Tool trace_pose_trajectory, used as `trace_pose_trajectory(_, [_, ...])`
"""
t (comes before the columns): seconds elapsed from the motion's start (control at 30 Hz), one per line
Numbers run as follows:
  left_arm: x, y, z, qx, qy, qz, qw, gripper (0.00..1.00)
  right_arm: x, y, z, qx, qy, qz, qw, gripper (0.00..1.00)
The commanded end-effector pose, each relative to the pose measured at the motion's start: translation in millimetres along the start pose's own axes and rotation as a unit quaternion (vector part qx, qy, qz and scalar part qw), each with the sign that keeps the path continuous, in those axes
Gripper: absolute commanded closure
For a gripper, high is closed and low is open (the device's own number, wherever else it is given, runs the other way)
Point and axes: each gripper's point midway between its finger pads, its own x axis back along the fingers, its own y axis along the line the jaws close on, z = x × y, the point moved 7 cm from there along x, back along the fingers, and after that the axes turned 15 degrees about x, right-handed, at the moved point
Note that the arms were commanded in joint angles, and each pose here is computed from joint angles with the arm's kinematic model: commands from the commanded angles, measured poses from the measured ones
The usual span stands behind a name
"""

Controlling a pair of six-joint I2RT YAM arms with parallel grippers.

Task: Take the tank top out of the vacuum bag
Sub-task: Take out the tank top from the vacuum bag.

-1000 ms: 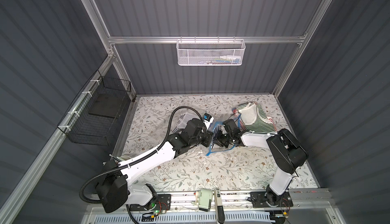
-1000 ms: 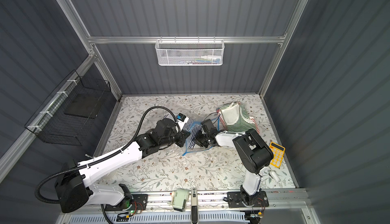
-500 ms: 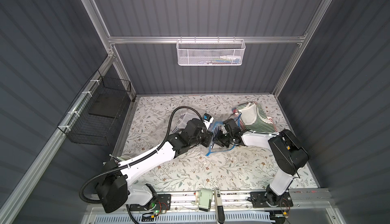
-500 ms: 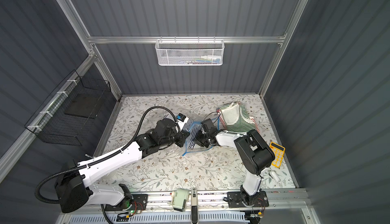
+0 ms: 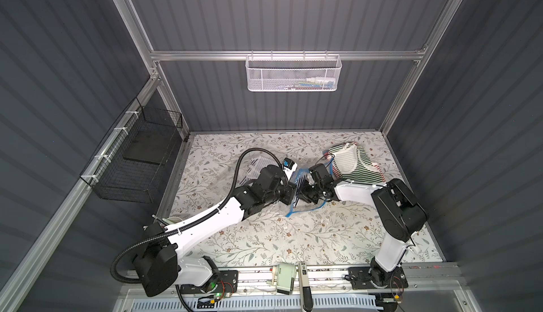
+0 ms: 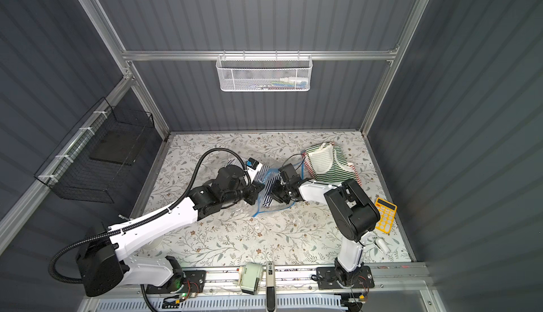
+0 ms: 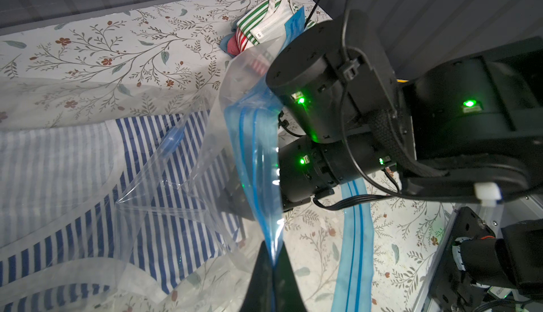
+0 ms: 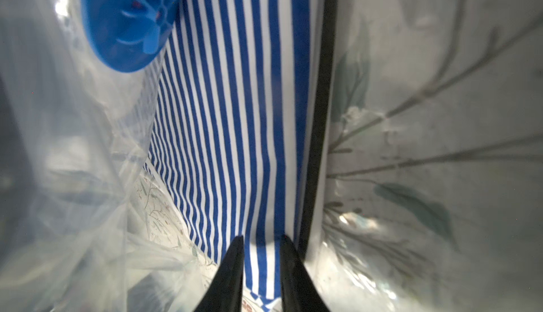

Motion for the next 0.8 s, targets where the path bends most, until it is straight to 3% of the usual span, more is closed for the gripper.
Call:
trace_pose_trajectory(0.0, [10,-5,-6,-0.011,-0.008,0.002,1.000,1.00,-3,-3,-2,0.003,0.005,0.015,1.000,0.76])
trace_pose_trajectory(0.77, [7,-3,-3,-0.010,-0.003,-0.002,1.000,1.00,-9,-7,-11,0.014,0.001,0.031,0.999,0.76])
